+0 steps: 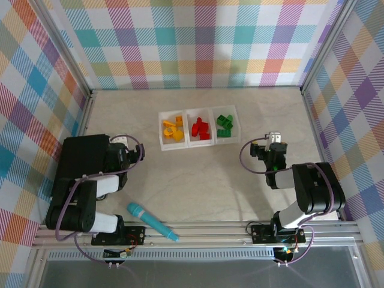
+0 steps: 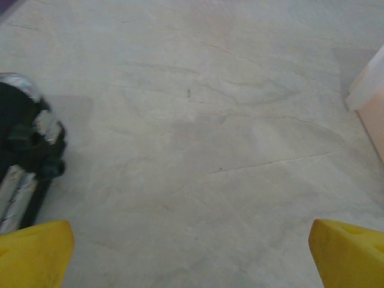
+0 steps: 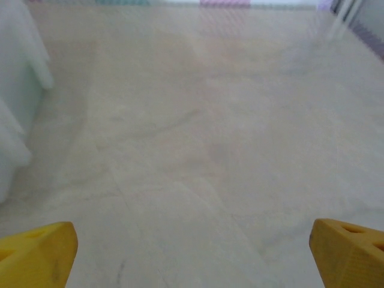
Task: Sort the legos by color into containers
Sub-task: Reset both arms
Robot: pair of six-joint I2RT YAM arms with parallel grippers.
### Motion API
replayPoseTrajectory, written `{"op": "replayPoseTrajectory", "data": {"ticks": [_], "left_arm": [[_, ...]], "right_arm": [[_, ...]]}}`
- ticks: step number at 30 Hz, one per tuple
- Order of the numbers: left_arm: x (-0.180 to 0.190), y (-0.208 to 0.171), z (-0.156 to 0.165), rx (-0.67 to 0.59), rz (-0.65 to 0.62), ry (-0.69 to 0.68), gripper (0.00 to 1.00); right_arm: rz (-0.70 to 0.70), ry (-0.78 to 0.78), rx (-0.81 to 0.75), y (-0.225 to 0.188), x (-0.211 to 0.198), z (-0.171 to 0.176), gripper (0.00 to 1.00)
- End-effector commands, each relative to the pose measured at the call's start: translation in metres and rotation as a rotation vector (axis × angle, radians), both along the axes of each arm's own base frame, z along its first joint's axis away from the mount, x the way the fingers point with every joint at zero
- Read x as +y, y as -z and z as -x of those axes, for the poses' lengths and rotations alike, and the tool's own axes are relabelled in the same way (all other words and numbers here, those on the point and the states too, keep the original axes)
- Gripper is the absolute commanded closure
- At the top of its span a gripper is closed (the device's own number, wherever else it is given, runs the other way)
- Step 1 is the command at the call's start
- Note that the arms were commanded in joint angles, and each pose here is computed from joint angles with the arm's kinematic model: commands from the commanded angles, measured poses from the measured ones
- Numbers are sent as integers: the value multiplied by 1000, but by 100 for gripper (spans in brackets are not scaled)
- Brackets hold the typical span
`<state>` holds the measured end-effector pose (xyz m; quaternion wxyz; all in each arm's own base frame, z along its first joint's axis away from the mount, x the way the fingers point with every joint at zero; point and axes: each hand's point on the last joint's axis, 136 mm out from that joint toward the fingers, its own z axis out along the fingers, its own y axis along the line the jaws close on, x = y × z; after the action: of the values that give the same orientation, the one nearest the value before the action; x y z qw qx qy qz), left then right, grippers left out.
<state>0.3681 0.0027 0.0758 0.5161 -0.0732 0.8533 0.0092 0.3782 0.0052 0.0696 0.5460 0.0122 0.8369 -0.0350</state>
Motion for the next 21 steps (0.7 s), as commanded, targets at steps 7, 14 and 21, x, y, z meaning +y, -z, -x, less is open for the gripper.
{"op": "replayPoseTrajectory", "data": {"ticks": [7, 14, 21], "left_arm": [[-18, -6, -33, -97, 35, 142, 0], [-19, -5, -33, -83, 14, 132, 1], [-19, -5, -33, -83, 10, 128, 0]], "right_arm": [[-54, -13, -72, -24, 4, -17, 1], [-59, -15, -67, -24, 5, -17, 1], [-94, -40, -42, -22, 4, -20, 1]]}}
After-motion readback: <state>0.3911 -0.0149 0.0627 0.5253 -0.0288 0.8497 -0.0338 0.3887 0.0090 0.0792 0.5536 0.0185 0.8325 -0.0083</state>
